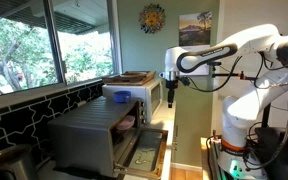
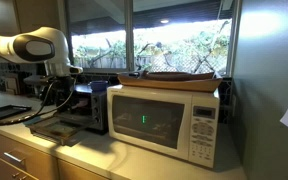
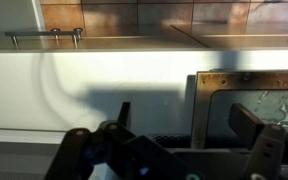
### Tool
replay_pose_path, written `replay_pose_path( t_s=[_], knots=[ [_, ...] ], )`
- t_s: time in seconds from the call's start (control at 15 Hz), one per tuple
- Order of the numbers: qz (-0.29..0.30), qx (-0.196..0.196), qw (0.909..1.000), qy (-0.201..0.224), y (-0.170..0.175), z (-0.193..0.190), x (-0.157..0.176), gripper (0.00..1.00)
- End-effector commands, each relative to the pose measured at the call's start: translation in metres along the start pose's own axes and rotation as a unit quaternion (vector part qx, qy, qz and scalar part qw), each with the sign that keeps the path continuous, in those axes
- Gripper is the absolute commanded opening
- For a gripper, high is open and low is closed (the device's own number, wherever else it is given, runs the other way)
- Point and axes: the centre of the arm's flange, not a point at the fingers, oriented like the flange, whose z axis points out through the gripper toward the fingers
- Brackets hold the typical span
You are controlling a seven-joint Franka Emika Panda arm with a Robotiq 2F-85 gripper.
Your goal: Remove the purple bowl from the oven and pour the liquid from the bowl into the blue mug then set the bowl on top of the oven
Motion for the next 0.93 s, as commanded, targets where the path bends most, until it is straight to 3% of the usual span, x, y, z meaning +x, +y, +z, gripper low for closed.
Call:
replay_pose_path(
  t_s=[0.0, 0.33, 0.53, 0.67, 0.87],
  knots=[
    [0.0, 0.0, 1.0, 0.0, 0.0, 0.0, 0.0, 1.0],
    [0.0, 0.0, 1.0, 0.0, 0.0, 0.0, 0.0, 1.0],
    [0.084, 0.006, 0.9964, 0.007, -0.027, 0.01, 0.011, 1.0],
    [0.124, 0.061, 0.9903, -0.011, -0.045, 0.013, 0.019, 1.0],
    [0.186, 0.109, 0.9764, -0.004, -0.07, 0.023, 0.032, 1.0]
  ],
)
